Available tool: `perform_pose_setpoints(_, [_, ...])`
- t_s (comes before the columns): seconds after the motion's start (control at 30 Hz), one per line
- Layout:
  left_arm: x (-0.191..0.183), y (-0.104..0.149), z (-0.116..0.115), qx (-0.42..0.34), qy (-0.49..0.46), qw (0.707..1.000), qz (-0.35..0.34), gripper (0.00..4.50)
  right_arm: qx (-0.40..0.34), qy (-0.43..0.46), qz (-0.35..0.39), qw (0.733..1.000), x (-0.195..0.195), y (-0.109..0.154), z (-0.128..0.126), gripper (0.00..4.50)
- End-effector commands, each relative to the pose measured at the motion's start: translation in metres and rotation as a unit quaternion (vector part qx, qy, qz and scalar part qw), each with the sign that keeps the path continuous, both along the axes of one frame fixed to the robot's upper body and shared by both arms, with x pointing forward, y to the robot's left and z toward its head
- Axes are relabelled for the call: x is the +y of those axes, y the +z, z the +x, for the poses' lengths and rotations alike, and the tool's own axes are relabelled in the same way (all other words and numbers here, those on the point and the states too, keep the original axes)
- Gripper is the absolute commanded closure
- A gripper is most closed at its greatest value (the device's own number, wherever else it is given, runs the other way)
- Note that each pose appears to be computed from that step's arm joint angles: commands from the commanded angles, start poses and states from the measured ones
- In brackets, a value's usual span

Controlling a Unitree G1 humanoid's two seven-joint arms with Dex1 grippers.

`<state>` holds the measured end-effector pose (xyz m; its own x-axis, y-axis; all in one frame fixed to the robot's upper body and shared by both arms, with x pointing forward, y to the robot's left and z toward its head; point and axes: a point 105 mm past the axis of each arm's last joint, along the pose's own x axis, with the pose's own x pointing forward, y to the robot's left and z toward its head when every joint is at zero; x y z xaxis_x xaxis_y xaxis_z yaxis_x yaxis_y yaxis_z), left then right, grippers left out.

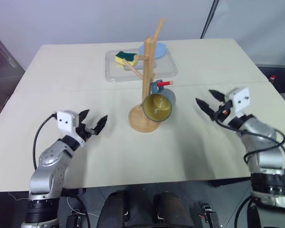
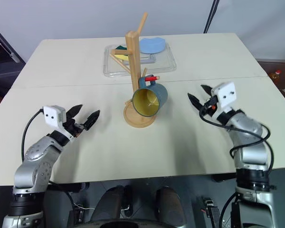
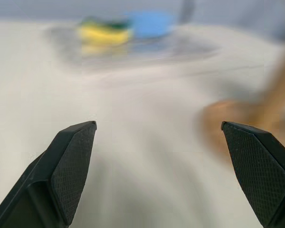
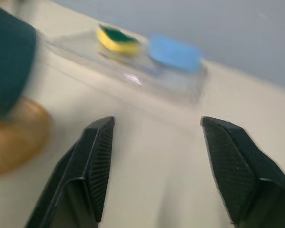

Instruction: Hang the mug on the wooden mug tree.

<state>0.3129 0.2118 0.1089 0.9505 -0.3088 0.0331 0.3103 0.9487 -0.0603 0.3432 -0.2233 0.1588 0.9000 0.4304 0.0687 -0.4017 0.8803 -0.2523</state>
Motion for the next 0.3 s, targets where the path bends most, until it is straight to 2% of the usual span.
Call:
perform_pose_setpoints(0.03, [0.024,-0.004,-0.002,-0.014,0.068,0.997,0.026,0.0,-0.026,-0.008,0.02,0.999,0.003,-0.002,-0.005,1.51])
perform_pose_setpoints(0.13, [0.033,-0.017,-0.007,0.0,0.094,0.995,0.04,0.0,-0.008,-0.01,0.042,0.999,0.009,-0.018,-0.006,1.51])
perform_pose_setpoints(0.3, [0.033,-0.019,-0.008,-0.001,0.103,0.994,0.045,0.0,-0.004,-0.02,0.065,0.998,0.008,-0.025,-0.002,1.51])
